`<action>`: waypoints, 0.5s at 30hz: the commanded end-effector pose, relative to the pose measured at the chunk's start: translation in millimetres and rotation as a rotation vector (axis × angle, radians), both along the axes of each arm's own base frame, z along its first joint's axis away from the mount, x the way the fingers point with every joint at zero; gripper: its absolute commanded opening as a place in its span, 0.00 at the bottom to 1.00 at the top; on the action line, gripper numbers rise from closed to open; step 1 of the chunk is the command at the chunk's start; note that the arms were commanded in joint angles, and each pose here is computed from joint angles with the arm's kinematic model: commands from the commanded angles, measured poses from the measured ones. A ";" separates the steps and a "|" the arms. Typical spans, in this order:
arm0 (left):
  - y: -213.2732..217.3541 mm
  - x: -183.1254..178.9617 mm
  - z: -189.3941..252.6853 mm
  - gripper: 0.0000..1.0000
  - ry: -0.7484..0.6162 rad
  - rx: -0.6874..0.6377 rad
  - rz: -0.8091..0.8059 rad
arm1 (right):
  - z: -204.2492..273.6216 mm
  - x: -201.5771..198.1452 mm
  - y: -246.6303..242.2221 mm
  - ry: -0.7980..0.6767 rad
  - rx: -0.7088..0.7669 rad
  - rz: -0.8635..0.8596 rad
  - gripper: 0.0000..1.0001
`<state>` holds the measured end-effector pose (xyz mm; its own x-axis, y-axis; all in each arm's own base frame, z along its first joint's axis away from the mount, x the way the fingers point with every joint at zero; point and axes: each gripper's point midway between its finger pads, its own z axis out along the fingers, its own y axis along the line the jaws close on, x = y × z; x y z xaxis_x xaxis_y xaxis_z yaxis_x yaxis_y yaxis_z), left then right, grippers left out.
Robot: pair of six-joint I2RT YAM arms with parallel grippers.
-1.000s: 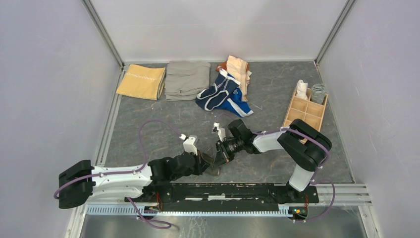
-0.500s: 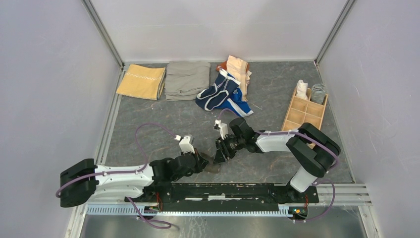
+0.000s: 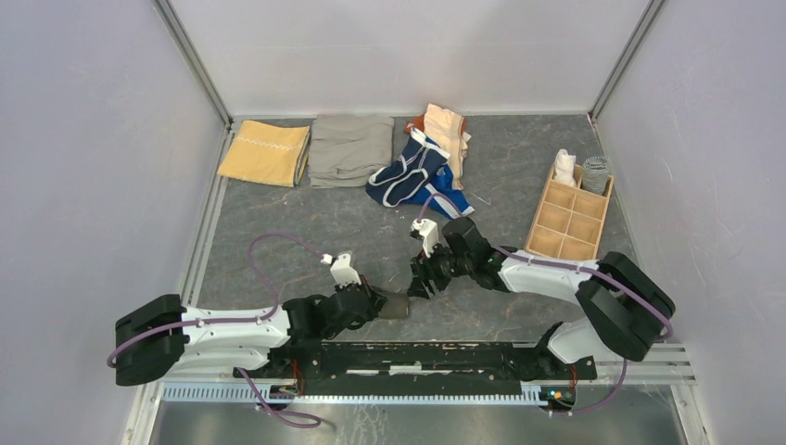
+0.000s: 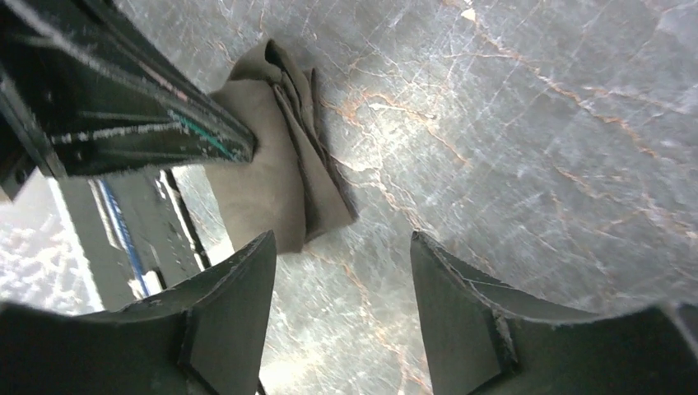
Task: Roll the underwear
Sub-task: Roll the underwear to the center of the board.
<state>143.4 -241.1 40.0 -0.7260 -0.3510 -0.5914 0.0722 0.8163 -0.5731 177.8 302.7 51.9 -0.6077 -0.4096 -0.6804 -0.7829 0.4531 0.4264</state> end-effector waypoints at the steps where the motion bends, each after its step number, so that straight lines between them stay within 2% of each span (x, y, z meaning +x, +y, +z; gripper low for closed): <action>1: 60.5 -12.6 -56.9 0.02 0.077 0.258 0.054 | 18.4 13.1 -8.7 -0.216 0.044 0.013 0.72; 3: 61.0 -13.0 -59.7 0.02 0.083 0.259 0.057 | 25.8 14.7 -11.2 -0.282 0.077 0.010 0.77; 8: 63.3 -14.4 -66.4 0.02 0.104 0.276 0.061 | 47.7 13.1 -12.4 -0.491 0.144 0.044 0.80; 11: 65.8 -14.8 -70.6 0.02 0.126 0.290 0.071 | 49.2 3.5 -9.4 -0.639 0.118 0.116 0.79; 15: 69.2 -14.4 -74.8 0.02 0.151 0.307 0.085 | 52.4 -16.7 0.2 -0.757 0.140 0.212 0.76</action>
